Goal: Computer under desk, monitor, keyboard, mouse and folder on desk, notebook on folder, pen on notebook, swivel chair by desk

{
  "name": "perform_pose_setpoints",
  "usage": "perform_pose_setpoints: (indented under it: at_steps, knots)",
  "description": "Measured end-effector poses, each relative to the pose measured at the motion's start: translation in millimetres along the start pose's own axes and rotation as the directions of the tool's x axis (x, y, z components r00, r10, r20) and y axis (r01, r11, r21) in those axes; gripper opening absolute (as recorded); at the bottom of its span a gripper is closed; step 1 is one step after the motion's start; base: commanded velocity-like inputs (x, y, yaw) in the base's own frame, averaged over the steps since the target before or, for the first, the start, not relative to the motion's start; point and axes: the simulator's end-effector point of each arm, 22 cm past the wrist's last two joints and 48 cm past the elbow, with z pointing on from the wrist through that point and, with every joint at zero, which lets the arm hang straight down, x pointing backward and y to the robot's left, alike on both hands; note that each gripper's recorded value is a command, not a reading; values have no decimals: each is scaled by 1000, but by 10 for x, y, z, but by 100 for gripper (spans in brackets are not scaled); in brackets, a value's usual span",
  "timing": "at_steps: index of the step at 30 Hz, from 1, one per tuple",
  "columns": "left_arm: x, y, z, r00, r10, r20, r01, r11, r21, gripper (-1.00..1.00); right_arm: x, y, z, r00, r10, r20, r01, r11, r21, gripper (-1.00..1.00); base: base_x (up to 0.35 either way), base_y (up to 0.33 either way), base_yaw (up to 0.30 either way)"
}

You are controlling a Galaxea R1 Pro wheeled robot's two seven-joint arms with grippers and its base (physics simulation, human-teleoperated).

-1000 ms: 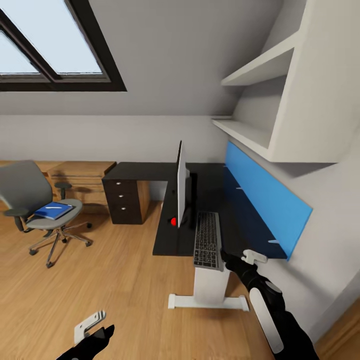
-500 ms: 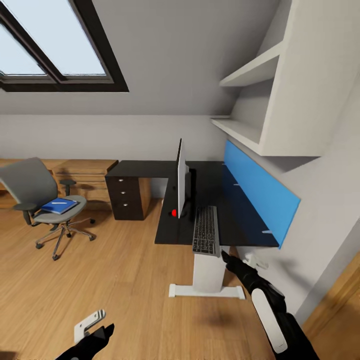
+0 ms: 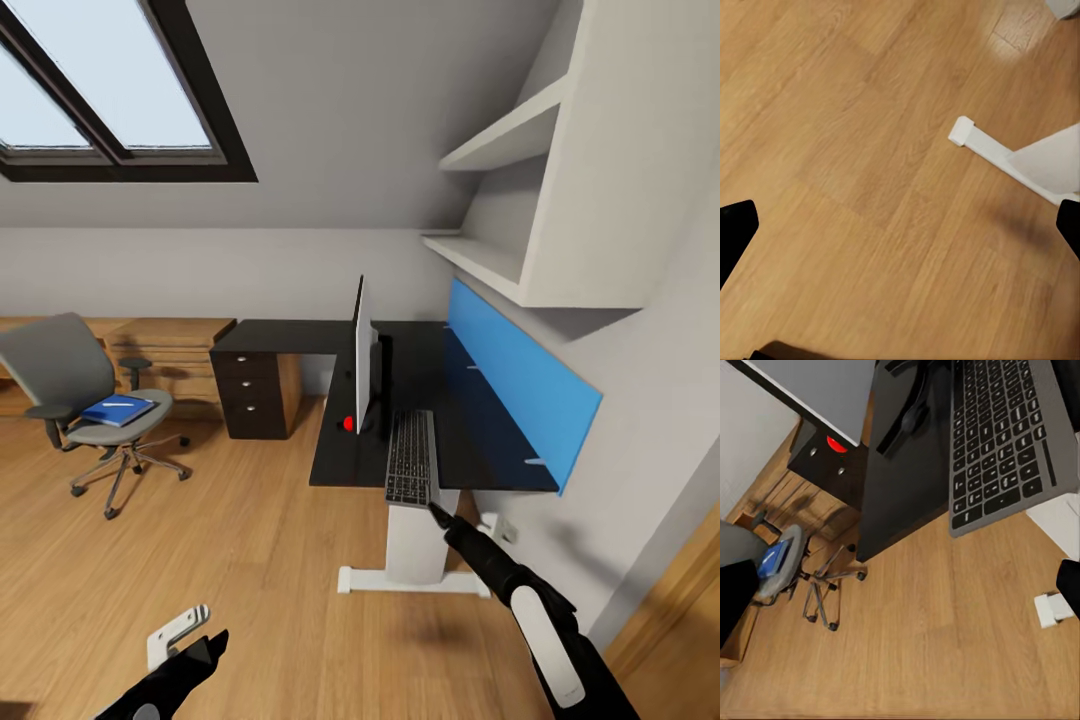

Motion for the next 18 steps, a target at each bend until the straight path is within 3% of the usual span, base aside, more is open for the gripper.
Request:
perform_pose_setpoints:
  at_steps: [3,9,10,16,18]
  knots:
    - [4,-1,26,1000,0,3,0,1000,2,100,28,12,9,1000,23,2,-22,998,-58,100,0,0,0]
    - [30,9,85,1000,0,4,0,1000,3,100,-28,-110,15,998,48,45,-44,995,-87,100,0,0,0]
    - [34,11,96,1000,0,5,0,1000,3,100,-57,-189,18,995,52,82,-45,996,-82,100,0,0,0]
    - [65,16,156,1000,1,7,-1,1000,2,100,-23,-380,67,985,43,166,-35,998,-52,100,0,0,0]
    - [80,6,175,1000,2,7,-2,1000,5,100,-93,-440,60,973,28,227,-20,999,-40,100,0,0,0]
